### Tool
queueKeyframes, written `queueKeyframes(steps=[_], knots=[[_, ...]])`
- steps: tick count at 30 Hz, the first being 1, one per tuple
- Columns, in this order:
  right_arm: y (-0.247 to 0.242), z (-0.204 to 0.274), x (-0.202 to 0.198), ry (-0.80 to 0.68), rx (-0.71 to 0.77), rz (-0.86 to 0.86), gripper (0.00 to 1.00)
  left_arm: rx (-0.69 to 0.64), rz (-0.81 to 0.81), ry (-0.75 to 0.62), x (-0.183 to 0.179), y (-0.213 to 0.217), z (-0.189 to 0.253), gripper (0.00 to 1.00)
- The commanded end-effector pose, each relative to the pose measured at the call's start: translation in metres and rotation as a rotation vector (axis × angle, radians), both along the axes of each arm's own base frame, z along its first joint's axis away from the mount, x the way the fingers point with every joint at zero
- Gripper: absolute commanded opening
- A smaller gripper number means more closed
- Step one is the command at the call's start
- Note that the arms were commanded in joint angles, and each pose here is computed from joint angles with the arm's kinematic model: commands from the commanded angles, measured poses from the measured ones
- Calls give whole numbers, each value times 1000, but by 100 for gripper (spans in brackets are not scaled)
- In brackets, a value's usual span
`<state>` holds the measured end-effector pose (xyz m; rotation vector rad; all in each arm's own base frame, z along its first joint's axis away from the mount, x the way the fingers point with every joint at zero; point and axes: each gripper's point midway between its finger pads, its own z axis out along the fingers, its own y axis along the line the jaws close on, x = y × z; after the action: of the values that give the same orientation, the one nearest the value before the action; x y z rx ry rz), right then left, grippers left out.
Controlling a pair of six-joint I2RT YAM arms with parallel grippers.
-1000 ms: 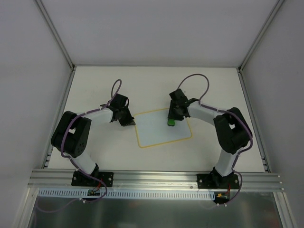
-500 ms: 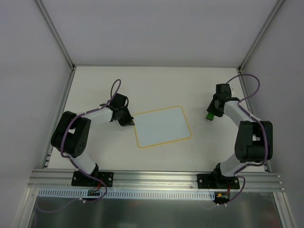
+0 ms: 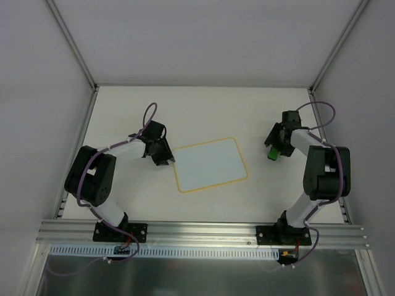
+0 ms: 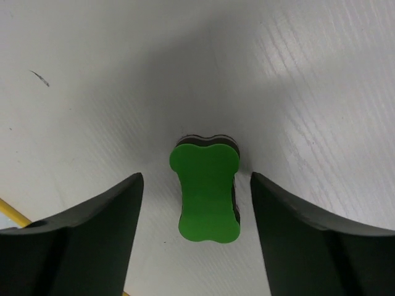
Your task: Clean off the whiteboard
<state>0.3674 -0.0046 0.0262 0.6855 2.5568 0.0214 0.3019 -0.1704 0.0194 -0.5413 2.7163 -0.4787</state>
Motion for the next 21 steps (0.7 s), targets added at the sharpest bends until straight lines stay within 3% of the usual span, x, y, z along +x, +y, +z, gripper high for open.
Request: queueKeyframes(steps=[1,6,7,13,21], knots=[[-1,20,3,-65,11,-6,78,17,-1,-52,6,8,24,40],[-6,89,-4,-207,-40,25,97,-16,-24,-158,15,5,70,60],[-10,101,-10,-219,-63,28,99,-12,-32,-168,14,6,78,71],[-32,236,-52,-511,-258,74,99,66,-134,-428,17,23,175,97],[-45,363,-141,-878,-444,65,99,353,-83,-845,-25,102,317,99]])
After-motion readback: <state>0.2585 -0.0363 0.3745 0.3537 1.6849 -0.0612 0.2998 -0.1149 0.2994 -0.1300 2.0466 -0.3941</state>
